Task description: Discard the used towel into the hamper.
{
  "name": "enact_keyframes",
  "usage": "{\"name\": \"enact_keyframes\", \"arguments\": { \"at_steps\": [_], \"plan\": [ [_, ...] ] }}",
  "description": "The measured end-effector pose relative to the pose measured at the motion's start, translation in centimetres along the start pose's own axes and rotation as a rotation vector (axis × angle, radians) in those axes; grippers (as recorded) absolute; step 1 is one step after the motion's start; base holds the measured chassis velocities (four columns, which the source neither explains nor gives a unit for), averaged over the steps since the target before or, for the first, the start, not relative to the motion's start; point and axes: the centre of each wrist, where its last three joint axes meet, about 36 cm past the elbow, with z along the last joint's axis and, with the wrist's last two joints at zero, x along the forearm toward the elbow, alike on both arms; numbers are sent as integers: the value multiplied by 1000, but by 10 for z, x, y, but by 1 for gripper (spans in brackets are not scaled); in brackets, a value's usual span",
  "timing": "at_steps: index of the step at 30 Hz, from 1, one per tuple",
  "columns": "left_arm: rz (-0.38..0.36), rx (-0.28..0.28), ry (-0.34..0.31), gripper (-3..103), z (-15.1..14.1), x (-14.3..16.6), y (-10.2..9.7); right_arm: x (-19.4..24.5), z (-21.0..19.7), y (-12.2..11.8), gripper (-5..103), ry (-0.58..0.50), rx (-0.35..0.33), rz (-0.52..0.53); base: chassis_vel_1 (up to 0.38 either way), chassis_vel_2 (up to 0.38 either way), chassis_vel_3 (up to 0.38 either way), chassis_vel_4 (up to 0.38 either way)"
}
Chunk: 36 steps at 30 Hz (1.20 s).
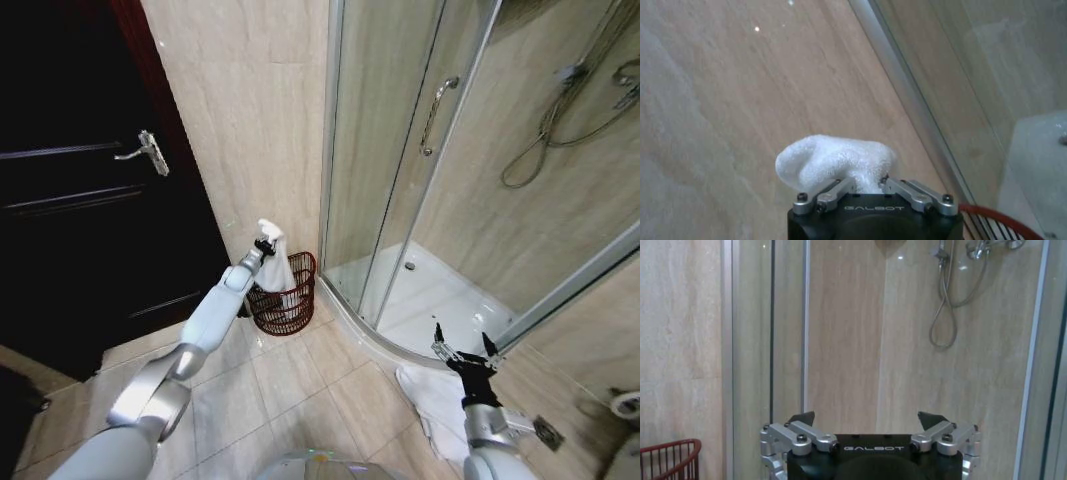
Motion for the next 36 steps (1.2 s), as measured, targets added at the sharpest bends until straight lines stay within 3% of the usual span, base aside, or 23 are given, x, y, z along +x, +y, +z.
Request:
{"name": "enact_keyframes", "arguments": {
  "at_steps": [3,6,7,9,11,14,16,22,26,29,32,34,36],
  "plan": [
    [16,43,27,7,14,10,-17,0,4,1,100,4,6,-9,0,0,0,0],
    [26,122,50,7,24,22,-38,3,7,5,100,9,17,-23,0,0,0,0],
    [26,122,50,7,24,22,-38,3,7,5,100,9,17,-23,0,0,0,0],
    [49,160,96,7,26,30,-51,3,6,7,100,6,26,-30,0,0,0,0],
    [66,184,118,7,25,32,-56,2,6,7,100,3,32,-34,0,0,0,0],
    [88,267,144,7,6,24,-71,2,5,8,100,-4,36,-38,0,0,0,0],
    [77,278,120,7,-4,17,-71,3,4,9,100,-6,37,-39,0,0,0,0],
    [29,315,-51,7,-61,-24,-66,2,-1,8,100,-22,38,-44,0,0,0,0],
    [-5,324,-79,7,-78,-44,-62,1,-4,6,100,-28,38,-38,0,0,0,0],
    [-12,323,-66,7,-81,-51,-64,-1,-5,4,100,-30,39,-36,0,0,0,0],
    [9,273,57,7,-77,-50,-69,-3,-8,4,100,-35,34,-31,0,0,0,0],
    [13,261,93,4,-78,-50,-68,-4,-10,5,100,-38,31,-30,0,0,0,0],
    [18,243,142,9,-84,-53,-63,-4,-12,6,100,-41,28,-28,0,0,0,0]
  ]
}}
